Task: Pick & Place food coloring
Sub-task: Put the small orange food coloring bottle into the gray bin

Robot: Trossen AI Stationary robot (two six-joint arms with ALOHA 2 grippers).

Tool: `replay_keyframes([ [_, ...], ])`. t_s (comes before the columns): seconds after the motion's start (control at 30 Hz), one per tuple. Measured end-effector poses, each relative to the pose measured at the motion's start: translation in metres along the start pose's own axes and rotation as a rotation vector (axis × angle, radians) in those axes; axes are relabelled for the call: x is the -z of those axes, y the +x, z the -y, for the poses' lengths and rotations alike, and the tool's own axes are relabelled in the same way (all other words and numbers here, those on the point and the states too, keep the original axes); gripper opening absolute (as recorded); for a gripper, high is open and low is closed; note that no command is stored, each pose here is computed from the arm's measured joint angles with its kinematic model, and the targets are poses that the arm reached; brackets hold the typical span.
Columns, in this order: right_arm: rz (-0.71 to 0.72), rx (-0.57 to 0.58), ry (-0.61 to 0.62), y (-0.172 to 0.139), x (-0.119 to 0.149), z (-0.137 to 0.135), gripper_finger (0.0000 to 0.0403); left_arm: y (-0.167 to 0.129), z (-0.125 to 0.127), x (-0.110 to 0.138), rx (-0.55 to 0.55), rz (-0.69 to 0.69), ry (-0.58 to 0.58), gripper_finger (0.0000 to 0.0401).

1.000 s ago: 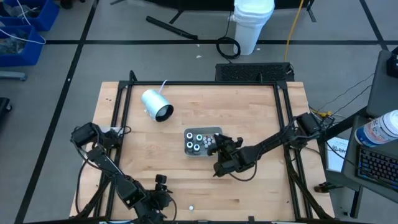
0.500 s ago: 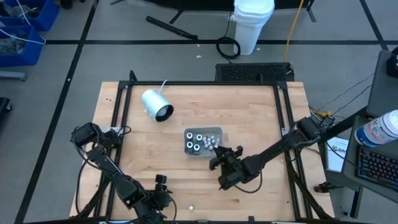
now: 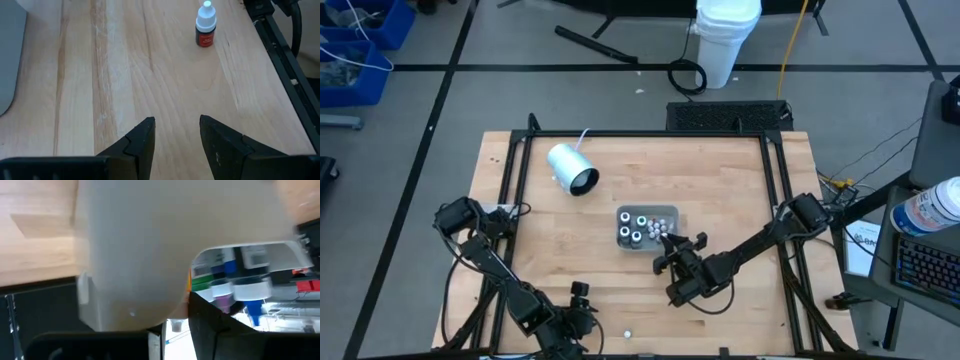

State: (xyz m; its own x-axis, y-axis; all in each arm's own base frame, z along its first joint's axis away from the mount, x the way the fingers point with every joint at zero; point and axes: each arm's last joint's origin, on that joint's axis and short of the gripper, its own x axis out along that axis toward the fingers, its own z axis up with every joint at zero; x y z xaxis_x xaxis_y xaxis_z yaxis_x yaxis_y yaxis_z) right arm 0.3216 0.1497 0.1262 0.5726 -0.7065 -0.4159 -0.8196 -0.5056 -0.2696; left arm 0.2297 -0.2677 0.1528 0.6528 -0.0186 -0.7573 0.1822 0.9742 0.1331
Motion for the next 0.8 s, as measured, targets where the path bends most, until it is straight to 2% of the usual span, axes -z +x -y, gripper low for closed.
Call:
replay_keyframes([
  [0.27,0.016,0.004,0.004,-0.0035,-0.0014,0.0001,0.0048,0.0000,0.0000,0.0000,0.000,0.000,-0.002,0.0161],
  [0.53,0.017,0.006,0.009,-0.0043,-0.0018,0.0002,0.0068,0.0000,0.0000,0.0000,0.000,0.000,-0.002,0.0161],
  [0.8,0.031,-0.019,-0.029,-0.0077,0.0016,0.0027,0.0055,0.0001,-0.0001,0.0000,0.000,0.000,-0.002,0.0161],
])
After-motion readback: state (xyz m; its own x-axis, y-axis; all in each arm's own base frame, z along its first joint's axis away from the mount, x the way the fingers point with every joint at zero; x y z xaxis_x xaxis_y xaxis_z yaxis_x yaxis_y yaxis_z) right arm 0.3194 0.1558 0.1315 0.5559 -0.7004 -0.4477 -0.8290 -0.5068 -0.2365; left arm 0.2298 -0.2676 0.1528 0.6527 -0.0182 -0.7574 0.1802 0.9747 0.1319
